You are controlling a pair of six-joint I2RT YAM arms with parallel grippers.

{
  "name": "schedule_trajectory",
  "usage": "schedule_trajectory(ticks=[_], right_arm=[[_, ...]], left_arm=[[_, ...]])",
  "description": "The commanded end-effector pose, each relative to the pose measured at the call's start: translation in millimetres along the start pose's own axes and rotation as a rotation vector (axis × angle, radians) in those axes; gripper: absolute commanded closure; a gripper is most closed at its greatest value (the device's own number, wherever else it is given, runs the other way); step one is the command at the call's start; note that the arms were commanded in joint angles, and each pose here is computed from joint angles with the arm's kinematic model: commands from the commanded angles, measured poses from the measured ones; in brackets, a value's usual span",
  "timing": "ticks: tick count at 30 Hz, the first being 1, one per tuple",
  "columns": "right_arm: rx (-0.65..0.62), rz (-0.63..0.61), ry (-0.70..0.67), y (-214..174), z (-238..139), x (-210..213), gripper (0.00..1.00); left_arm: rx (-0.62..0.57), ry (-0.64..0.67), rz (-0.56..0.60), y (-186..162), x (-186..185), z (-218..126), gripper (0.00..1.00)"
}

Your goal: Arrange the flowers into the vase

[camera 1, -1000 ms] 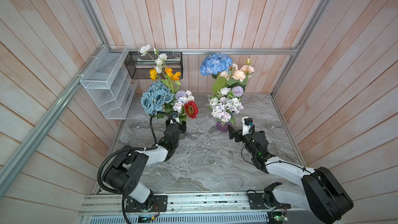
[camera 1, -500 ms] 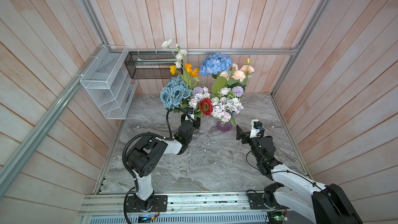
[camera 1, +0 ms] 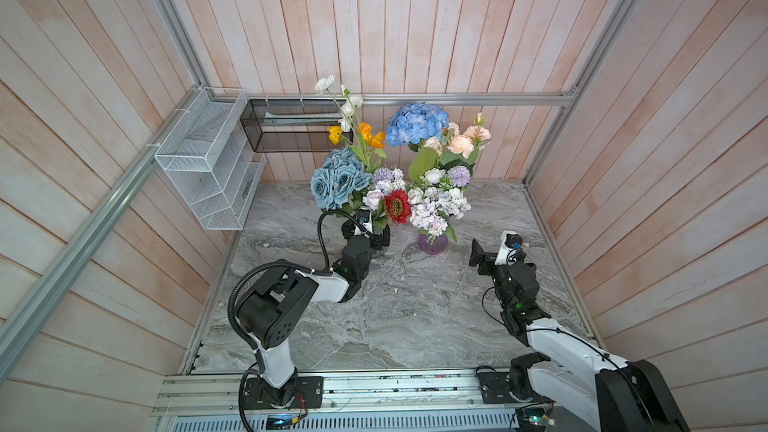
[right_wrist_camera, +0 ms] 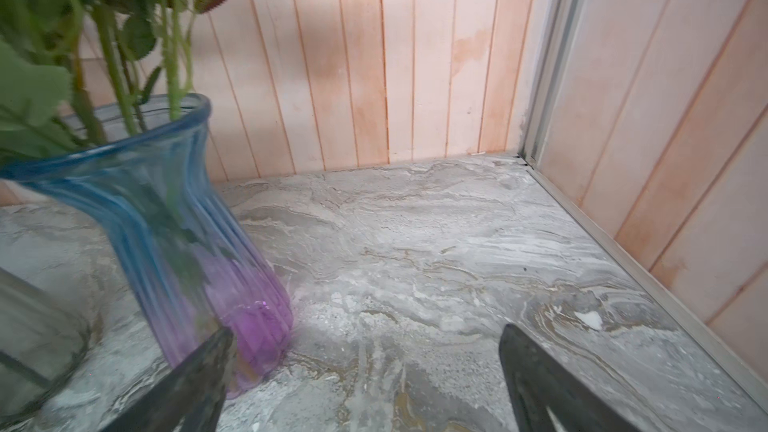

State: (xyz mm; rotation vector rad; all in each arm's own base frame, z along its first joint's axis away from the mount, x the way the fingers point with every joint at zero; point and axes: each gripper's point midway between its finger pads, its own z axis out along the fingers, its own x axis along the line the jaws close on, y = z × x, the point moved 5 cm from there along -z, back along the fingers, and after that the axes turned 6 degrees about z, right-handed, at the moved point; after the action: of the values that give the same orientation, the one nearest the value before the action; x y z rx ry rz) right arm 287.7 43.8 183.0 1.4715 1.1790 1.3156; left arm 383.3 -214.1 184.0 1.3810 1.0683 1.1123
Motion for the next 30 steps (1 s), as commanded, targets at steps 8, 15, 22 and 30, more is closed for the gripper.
schedule_trajectory(ticks=[8, 15, 22, 30], right_arm=[[0.033, 0.014, -0.213, 4, 16, -49, 0.02], [0.006, -0.046, -0.166, -15, 29, -53, 0.02], [-0.011, -0.166, -0.152, -16, 42, -53, 0.02], [-0.029, -0.101, -0.148, -28, 43, -70, 0.02]], left_arm=[[0.188, -0.097, -0.05, -18, 11, -55, 0.0], [0.348, -0.116, -0.069, -40, 28, -100, 0.0], [0.336, 0.05, -0.05, -11, 79, -120, 0.0], [0.271, 0.426, -0.094, -4, 180, -113, 0.0]])
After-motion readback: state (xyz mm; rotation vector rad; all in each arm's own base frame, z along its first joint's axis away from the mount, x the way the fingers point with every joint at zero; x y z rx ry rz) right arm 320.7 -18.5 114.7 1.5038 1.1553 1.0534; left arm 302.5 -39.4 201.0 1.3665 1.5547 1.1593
